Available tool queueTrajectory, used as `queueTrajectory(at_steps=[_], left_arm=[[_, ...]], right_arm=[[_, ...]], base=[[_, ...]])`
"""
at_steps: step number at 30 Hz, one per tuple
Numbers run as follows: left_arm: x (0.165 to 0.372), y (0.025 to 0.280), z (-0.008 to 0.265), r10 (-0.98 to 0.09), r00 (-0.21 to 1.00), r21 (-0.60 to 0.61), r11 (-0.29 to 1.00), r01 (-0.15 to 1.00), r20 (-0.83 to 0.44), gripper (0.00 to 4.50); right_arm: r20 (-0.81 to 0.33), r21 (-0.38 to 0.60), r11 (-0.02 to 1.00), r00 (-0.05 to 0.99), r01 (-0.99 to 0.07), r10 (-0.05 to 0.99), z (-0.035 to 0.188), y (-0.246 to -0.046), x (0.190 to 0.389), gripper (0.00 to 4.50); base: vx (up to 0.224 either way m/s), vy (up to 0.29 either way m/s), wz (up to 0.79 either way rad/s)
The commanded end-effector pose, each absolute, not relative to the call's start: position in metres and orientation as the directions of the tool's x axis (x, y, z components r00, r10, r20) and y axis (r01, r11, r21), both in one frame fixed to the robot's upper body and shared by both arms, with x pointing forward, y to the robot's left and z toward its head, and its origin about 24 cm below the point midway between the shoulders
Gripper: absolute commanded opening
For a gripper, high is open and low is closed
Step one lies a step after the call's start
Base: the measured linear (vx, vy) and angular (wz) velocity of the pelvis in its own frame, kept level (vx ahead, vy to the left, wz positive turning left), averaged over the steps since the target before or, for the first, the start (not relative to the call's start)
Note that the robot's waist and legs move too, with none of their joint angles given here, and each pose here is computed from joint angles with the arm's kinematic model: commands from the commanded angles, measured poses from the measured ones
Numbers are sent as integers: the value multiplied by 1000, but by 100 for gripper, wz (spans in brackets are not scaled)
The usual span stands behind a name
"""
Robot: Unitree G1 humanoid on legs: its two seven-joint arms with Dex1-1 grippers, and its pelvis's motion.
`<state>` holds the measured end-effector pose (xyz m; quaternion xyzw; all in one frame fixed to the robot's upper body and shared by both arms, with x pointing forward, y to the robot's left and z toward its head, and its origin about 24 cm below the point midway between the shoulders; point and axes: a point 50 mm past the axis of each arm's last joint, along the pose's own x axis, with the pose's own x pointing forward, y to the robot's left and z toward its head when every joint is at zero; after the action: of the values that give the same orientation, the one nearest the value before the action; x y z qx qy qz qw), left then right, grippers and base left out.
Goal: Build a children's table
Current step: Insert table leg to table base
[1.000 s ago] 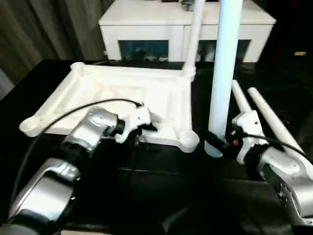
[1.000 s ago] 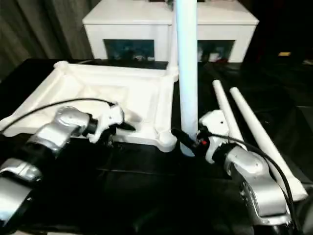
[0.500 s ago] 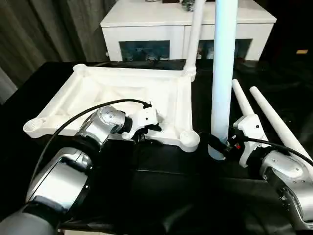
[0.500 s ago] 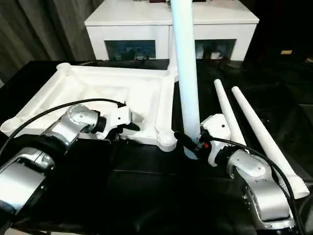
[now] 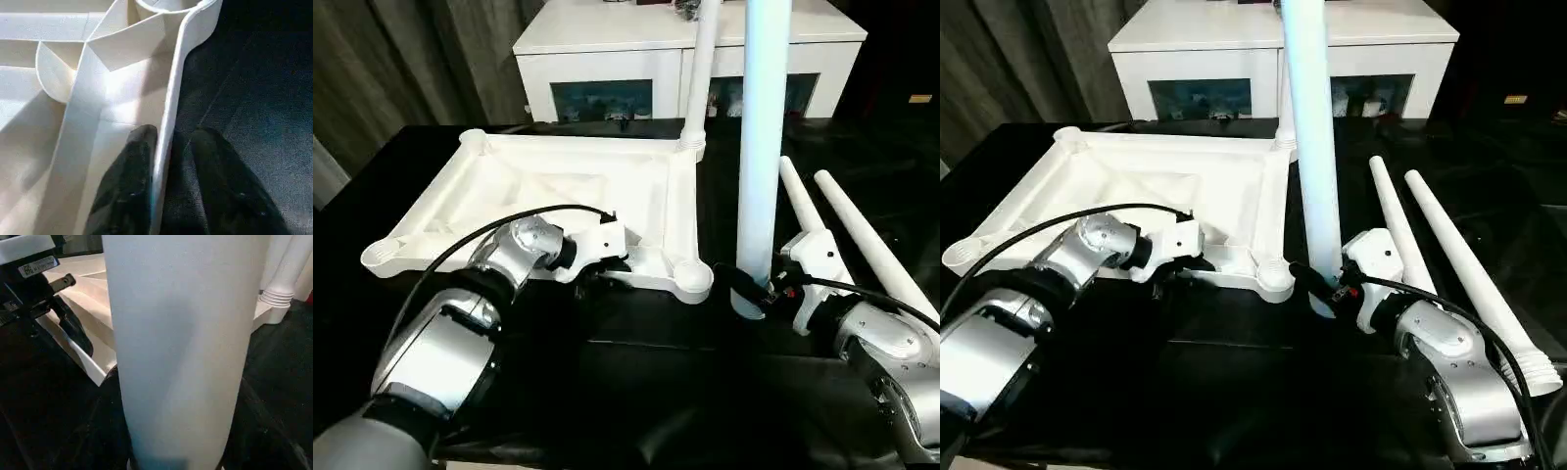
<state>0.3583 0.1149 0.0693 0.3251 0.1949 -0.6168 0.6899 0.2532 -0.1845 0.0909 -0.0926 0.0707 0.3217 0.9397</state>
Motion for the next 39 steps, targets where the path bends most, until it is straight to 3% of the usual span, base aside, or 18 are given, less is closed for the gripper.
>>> queueTrajectory(at_steps=[1, 6, 14, 23, 25, 31, 36, 39], left_arm=[[359, 117, 71, -708, 145, 201, 4, 980, -691, 116], [358, 118, 68, -698, 127, 177, 0, 984, -704, 72], [344, 135, 43, -685, 69, 8, 91, 996, -725, 23], [323, 150, 16, -708, 139, -16, 209, 978, -692, 2], [308, 155, 6, -688, 219, -1, 305, 952, -692, 2], [287, 139, 16, -756, 274, 9, 335, 942, -595, 2], [272, 124, 30, -729, 378, 42, 434, 900, -570, 2], [266, 113, 31, -744, 361, 45, 409, 912, -562, 2]], right_arm=[[-161, -160, 764, 780, -625, 604, 98, -181, 251, 189], [-161, -159, 762, 778, -627, 607, 97, -179, 251, 189], [-127, -153, 794, 808, -589, 575, 99, -178, 256, 189], [-101, -116, 821, 829, -559, 550, 100, -176, 263, 189], [-102, -104, 822, 829, -559, 550, 99, -172, 267, 189], [-99, -72, 844, 845, -532, 525, 98, -171, 274, 189], [-69, 139, 844, 845, -518, 530, 101, -166, 283, 189], [-66, 197, 777, 783, -598, 619, 100, -157, 286, 189]], base=[[0, 0, 0], [0, 0, 0], [0, 0, 0], [0, 0, 0], [0, 0, 0], [0, 0, 0], [0, 0, 0], [0, 0, 0]])
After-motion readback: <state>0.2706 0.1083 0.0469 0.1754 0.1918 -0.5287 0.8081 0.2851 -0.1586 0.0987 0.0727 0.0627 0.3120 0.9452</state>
